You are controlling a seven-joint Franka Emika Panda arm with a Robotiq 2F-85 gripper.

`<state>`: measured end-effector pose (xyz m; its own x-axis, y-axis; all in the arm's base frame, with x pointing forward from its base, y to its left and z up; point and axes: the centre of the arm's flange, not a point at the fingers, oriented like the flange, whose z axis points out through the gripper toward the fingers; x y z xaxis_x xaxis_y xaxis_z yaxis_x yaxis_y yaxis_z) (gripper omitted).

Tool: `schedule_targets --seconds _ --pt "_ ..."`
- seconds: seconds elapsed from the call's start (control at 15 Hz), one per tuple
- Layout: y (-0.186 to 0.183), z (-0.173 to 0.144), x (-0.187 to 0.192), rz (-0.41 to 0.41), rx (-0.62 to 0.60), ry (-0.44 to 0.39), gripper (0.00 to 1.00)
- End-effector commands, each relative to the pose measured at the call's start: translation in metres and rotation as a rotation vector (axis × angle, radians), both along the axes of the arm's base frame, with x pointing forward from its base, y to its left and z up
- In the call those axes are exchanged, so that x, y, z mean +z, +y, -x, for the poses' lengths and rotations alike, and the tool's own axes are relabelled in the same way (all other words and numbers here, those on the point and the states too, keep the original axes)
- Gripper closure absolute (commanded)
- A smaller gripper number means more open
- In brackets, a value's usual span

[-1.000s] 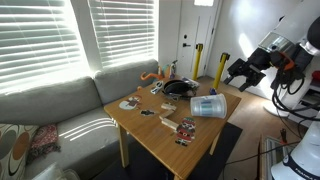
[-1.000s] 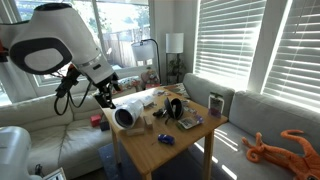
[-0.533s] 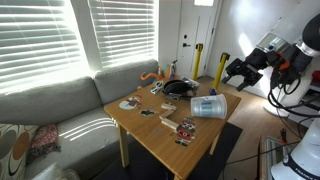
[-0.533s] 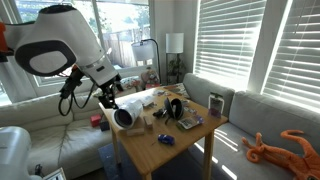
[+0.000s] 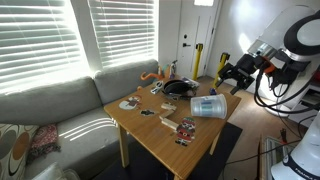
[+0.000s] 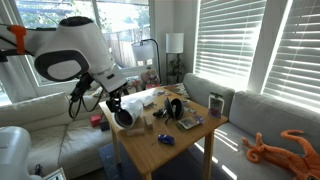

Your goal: Set the cup upright on the table

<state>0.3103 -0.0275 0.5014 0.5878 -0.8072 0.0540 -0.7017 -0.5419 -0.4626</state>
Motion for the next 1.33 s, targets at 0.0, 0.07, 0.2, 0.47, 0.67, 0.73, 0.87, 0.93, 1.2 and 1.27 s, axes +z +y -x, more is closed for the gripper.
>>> schedule_targets --seconds 0.0,0.07,0.2,0.47,0.67,0.73,0.87,0.93,1.2,1.27 --pt "0.004 0.007 -0.015 -0.074 -0.026 -0.006 0.0" --pt "0.004 0.008 -0.016 -0.082 -0.036 -0.005 0.0" --pt "0.007 0.012 -0.015 -0.09 -0.042 -0.001 0.0" --pt "0.001 -0.001 -0.002 -0.052 -0.026 0.009 0.0" --pt "0.001 0.0 -0.001 -0.052 -0.026 0.007 0.0" --pt "0.001 0.0 0.0 -0.052 -0.026 0.006 0.0" --pt "0.001 0.0 0.0 -0.052 -0.026 0.006 0.0" --pt "0.001 0.0 0.0 -0.052 -0.026 0.006 0.0" --pt "-0.008 0.005 -0.003 0.035 -0.074 0.127 0.0" --pt "-0.009 0.006 -0.008 0.036 -0.07 0.151 0.0"
